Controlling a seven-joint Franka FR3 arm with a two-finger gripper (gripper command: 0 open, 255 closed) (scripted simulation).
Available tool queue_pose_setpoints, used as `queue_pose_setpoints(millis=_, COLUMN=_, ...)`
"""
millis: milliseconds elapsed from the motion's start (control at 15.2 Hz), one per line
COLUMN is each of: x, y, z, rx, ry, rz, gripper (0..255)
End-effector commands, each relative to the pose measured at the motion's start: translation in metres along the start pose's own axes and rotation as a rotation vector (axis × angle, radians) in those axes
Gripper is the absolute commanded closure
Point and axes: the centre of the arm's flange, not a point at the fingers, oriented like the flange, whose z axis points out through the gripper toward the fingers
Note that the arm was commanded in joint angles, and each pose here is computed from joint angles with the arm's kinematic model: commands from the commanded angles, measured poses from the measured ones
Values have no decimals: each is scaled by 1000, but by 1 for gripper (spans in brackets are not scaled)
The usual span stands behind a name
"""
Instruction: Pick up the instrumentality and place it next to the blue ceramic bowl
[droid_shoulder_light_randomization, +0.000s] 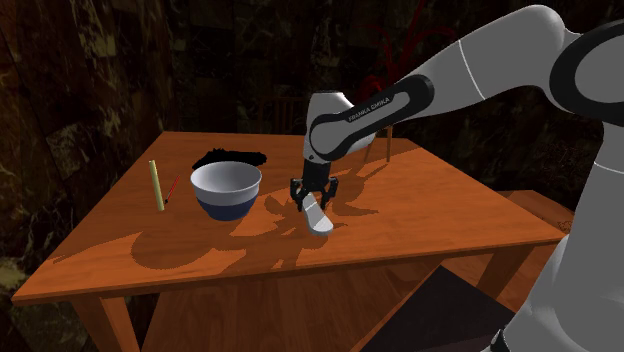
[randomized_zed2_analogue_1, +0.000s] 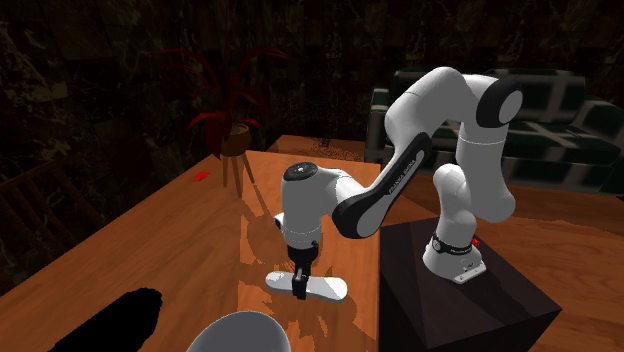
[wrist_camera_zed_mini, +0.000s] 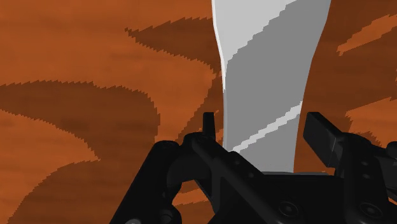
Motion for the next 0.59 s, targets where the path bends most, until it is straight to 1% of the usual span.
queue_pose_setpoints(millis=0, x=0, y=0, z=0, rx=0, ry=0, rz=0, gripper=255)
queue_pose_setpoints(millis=66, x=0, y=0, z=0, rx=0, ry=0, rz=0, gripper=0)
queue_pose_setpoints(millis=396, x=0, y=0, z=0, rx=0, ry=0, rz=0, gripper=0)
queue_pose_setpoints(millis=528, x=0, y=0, z=-27, rx=0, ry=0, rz=0, gripper=0)
